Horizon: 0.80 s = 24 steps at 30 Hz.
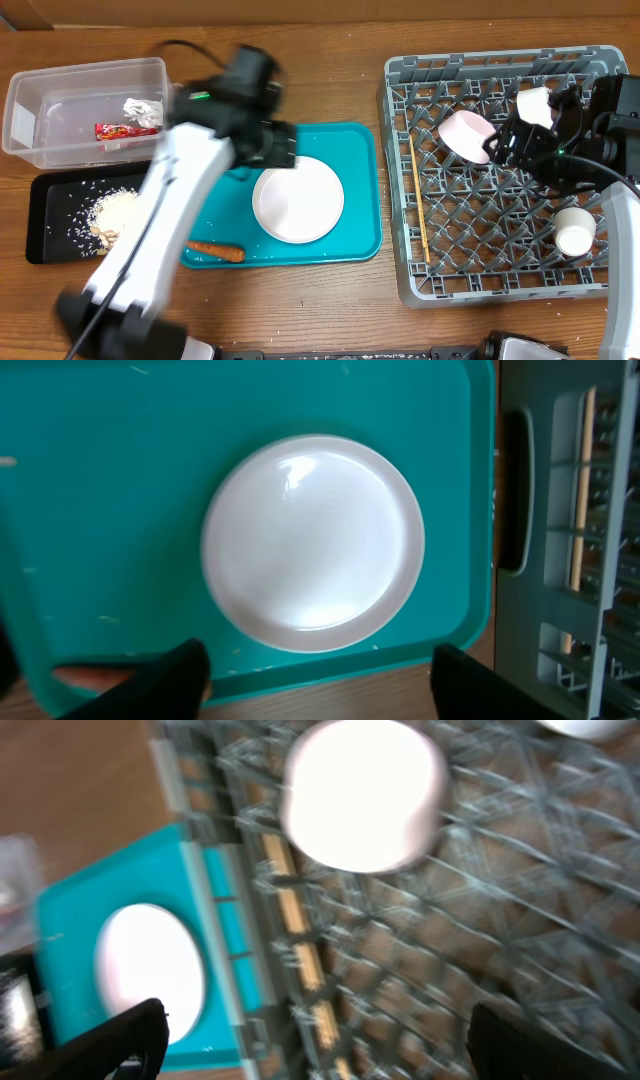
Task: Sort waste into correct bins and load items into the dishwasher
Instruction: 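Set the empty white plate back on the teal tray with left gripper, then grasp the white plate rim with right gripper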
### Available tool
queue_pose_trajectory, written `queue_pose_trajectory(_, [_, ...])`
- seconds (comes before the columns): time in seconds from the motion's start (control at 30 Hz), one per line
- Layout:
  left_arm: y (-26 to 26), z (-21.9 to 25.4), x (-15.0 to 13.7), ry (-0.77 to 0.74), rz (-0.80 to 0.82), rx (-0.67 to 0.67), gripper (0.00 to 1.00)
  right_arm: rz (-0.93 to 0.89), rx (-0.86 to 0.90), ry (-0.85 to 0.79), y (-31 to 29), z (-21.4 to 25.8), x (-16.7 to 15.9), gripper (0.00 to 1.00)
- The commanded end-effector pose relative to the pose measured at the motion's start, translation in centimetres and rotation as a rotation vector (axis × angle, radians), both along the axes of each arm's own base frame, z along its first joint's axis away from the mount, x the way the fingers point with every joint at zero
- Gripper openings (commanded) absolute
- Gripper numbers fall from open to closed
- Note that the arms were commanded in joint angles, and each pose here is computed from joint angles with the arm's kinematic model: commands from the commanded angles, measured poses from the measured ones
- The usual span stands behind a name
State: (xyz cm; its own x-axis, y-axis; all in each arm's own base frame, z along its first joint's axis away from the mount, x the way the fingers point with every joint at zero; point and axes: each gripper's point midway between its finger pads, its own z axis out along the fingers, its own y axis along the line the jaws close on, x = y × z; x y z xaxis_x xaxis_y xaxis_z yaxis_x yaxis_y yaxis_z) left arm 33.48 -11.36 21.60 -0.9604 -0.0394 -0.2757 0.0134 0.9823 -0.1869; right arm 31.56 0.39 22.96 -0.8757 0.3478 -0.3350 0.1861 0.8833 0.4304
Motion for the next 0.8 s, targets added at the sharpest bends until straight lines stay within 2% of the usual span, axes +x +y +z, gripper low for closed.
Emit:
queue_pose_trajectory(0.0, [4.2,3.6,-0.5,-0.093,0.108,0.008,1.0,0.139,0.135,-0.094,4.2,2.5,0.8,1.0])
queue_pose_trajectory(0.2, [10.0,4.7,-2.8,-0.066,0.282,0.019,1.0,0.294,-0.014,-0.115,10.6,2.0,0.8,1.0])
queue_pose_trajectory(0.37, [11.8,4.3,-3.2,-0.036,0.342,0.024,1.0,0.434,-0.178,-0.107,16.3,-0.4,0.1,1.0])
queue_pose_trajectory(0.5, [11.9,4.3,-3.1,-0.038,0.35,0.022,1.0,0.536,-0.201,-0.038,21.0,-4.0,-0.5,1.0])
queue_pose_trajectory(0.6, [11.9,4.2,-3.1,-0.036,0.349,0.022,1.0,0.53,-0.198,0.042,23.0,-7.4,-0.2,1.0])
queue_pose_trajectory(0.77, [11.9,4.2,-3.2,-0.031,0.348,0.023,1.0,0.509,-0.18,0.194,25.4,-13.7,0.0,0.93])
